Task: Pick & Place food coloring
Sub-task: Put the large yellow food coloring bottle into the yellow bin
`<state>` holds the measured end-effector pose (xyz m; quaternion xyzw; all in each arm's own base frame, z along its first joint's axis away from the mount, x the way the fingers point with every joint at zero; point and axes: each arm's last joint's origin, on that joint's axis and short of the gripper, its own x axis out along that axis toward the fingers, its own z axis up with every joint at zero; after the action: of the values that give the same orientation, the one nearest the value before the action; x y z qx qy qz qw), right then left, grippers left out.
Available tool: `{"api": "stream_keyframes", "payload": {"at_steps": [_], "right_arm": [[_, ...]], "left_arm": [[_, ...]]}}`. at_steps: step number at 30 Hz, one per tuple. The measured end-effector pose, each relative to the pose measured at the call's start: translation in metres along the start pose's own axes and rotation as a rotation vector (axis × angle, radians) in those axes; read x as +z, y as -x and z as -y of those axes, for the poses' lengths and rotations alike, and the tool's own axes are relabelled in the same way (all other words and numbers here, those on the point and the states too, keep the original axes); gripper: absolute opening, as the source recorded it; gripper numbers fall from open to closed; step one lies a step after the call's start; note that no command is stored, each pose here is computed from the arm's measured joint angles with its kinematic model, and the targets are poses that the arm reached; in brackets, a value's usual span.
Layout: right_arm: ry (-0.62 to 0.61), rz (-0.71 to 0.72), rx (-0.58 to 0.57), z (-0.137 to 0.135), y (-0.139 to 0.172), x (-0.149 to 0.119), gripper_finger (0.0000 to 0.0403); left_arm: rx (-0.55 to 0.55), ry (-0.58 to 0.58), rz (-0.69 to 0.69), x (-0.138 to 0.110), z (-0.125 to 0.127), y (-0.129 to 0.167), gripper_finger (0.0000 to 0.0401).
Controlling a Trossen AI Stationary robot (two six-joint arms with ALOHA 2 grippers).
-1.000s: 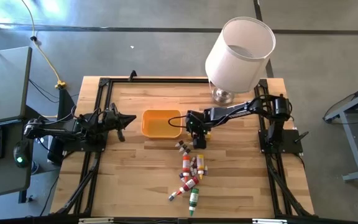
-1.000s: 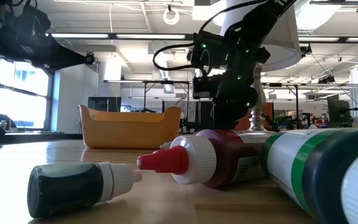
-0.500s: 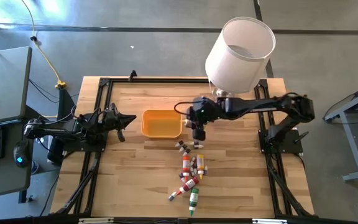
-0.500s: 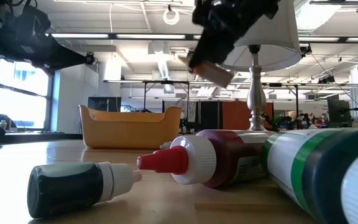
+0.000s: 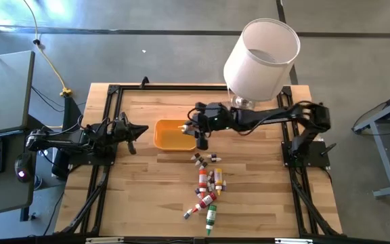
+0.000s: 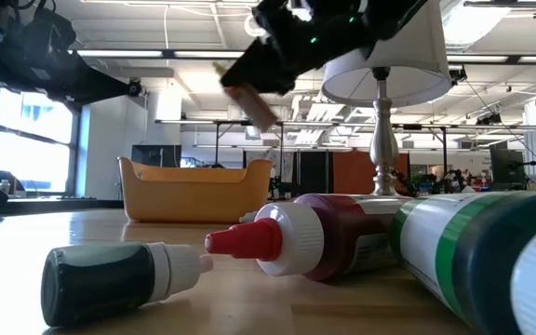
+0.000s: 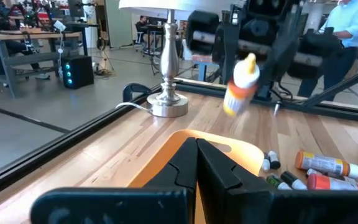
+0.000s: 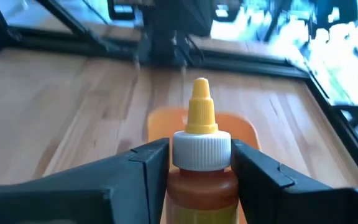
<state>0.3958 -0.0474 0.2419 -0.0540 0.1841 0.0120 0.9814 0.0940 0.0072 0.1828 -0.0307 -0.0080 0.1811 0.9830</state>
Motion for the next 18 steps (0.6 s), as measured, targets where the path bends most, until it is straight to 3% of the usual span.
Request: {"api": "stream_keyframes", "payload": {"at_steps": [7, 18], "right_arm": [[-0.026, 0.176, -0.066, 0.003, -0.041, -0.023, 0.0146], [-0.098, 0.097, -0.116, 0.016, -0.065, -0.064, 0.0146]], "left_arm": [[0.0, 0.013, 0.0, 0.0, 0.0, 0.0, 0.0001], [0.001, 0.075, 0.0, 0.0, 0.0, 0.0, 0.0001]]}}
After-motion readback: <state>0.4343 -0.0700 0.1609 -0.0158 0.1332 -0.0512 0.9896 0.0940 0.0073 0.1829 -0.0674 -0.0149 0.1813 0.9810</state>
